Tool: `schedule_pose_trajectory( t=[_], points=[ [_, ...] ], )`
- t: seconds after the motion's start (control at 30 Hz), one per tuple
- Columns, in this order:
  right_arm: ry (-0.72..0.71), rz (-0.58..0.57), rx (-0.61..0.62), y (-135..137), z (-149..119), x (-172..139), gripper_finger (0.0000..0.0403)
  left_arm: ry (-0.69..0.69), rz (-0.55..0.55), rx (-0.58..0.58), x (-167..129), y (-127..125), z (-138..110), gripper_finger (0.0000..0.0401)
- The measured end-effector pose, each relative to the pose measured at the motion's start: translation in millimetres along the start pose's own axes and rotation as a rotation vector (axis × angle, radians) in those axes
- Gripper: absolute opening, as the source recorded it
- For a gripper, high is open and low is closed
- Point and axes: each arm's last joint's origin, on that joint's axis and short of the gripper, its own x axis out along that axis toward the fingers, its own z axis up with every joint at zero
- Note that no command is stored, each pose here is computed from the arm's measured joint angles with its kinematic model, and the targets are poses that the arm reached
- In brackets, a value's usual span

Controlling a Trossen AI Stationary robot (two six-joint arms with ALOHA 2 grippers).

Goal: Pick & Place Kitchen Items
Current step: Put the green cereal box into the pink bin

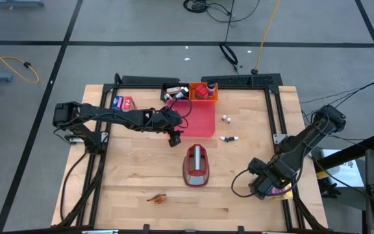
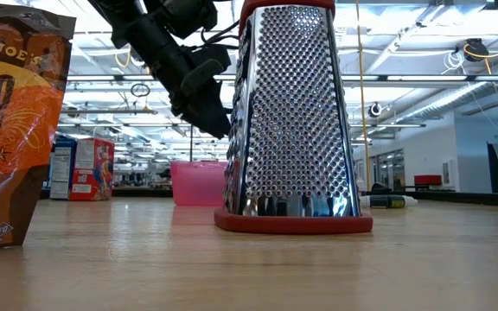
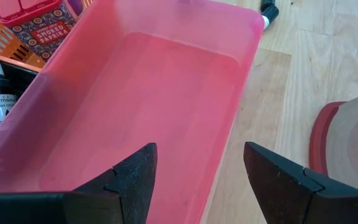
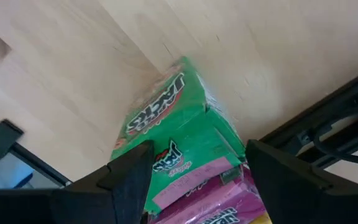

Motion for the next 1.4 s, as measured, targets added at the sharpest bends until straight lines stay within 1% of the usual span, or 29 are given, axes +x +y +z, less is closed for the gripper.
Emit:
schedule_pose_trajectory(
  t=[0.17,0.3,0.37,0.43,0.5,0.57,0.8,0.87,1.03,1.2,1.4],
  points=[
    [0.007,0.010,-0.007,0,1,9,0.0265,-0.001,0.000,0.000,0,0,0,0.0244],
    [0.009,0.045,-0.039,2,2,17,0.0266,-0.003,0.000,0.000,0,0,0,0.0244],
    [0.033,0.047,-0.059,2,3,23,0.0260,-0.003,0.000,0.000,0,0,0,0.0244],
    [0.059,0.043,-0.053,0,3,25,0.0245,-0.003,0.000,0.001,0,0,0,0.0244],
    [0.080,0.043,-0.056,0,5,26,0.0218,-0.003,0.000,0.001,0,0,0,0.0244],
    [0.086,0.052,-0.081,0,7,25,0.0182,-0.003,0.000,0.001,0,0,0,0.0244],
    [0.066,0.106,-0.149,0,15,20,0.0034,-0.004,0.000,-0.001,0,0,0,0.0244],
    [0.058,0.123,-0.158,-2,17,17,0.0012,-0.004,0.000,0.000,0,0,0,0.0244],
    [0.006,0.183,-0.161,-10,22,5,0.0019,-0.004,0.000,0.000,0,0,0,0.0244],
    [-0.052,0.252,-0.175,-23,30,-9,0.0005,-0.004,0.000,0.000,0,0,0,0.0244],
    [-0.153,0.327,-0.199,-42,42,-26,0.0006,-0.004,0.000,0.000,0,0,0,0.0244]
  ],
)
